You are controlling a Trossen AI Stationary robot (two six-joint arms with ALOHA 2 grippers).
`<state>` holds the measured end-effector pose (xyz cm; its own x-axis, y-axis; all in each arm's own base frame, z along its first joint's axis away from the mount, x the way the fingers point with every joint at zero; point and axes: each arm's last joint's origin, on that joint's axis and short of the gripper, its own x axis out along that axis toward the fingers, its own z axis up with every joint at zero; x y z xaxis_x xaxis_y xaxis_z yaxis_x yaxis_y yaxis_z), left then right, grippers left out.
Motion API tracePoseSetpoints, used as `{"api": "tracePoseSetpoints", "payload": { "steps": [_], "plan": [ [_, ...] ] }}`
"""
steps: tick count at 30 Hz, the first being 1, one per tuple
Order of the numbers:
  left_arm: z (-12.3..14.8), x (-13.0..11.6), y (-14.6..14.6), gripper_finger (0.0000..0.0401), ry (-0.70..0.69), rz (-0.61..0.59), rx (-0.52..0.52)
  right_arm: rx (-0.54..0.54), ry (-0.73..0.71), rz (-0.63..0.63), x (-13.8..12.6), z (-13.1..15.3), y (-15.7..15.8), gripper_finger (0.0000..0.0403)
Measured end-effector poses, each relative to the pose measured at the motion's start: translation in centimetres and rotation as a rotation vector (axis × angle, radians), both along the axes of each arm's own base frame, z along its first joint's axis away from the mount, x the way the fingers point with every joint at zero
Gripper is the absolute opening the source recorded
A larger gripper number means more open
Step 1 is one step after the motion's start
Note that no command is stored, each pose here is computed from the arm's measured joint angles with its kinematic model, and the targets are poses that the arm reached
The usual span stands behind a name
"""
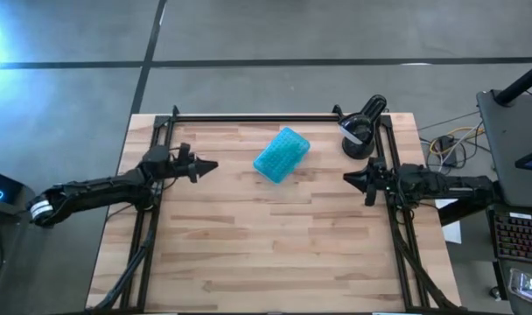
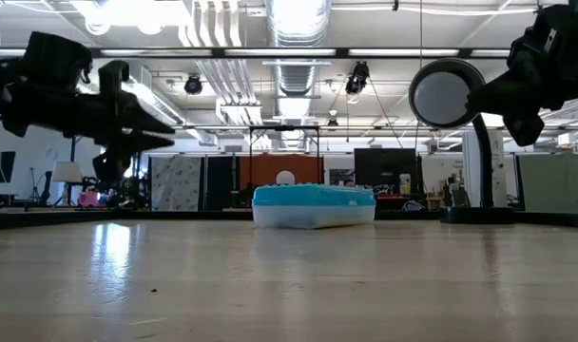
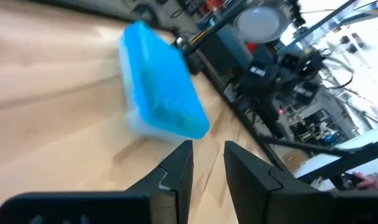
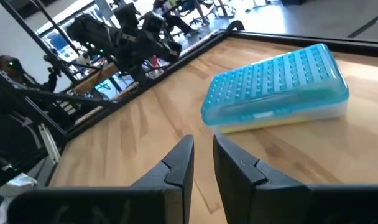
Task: Pick & place school supplies into a supply box
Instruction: Return to Home Position
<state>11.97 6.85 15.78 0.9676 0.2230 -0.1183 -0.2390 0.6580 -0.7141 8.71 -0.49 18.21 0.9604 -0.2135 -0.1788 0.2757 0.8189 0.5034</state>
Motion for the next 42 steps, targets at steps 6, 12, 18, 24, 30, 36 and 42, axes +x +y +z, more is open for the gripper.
{"api": "tracePoseSetpoints", "payload": {
  "steps": [6, 12, 18, 24, 30, 36, 42],
  "plan": [
    [-1.4, -0.7, -0.5, 0.0076, 0.097, -0.004, -0.065, 0.003, -0.013, -0.007, -0.1, -0.5, -0.1, 0.0054],
    [-2.0, -1.3, -1.1, 0.0076, 0.161, -0.011, -0.106, 0.003, 0.005, -0.005, 0.1, -1.3, -0.1, 0.0054],
    [-0.5, -1.5, -3.4, 0.0076, 0.040, -0.139, -0.010, 0.004, -0.057, -0.004, 0.3, -1.0, 0.0, 0.0054],
    [1.3, -2.3, -5.3, 0.0076, -0.157, -0.286, 0.074, 0.006, -0.188, -0.006, 0.8, -0.9, 0.0, 0.0054],
    [1.8, -2.5, -5.3, 0.0076, -0.219, -0.287, 0.101, 0.007, -0.240, -0.006, 0.9, -1.1, 0.0, 0.0054],
    [1.8, -2.5, -5.6, 0.0076, -0.216, -0.313, 0.095, 0.007, -0.240, -0.006, 0.9, -1.1, 0.0, 0.0054],
    [1.5, -2.5, -5.6, 0.0076, -0.184, -0.319, 0.082, 0.005, -0.240, -0.013, 0.9, -1.1, -0.1, 0.0054]
  ]
}}
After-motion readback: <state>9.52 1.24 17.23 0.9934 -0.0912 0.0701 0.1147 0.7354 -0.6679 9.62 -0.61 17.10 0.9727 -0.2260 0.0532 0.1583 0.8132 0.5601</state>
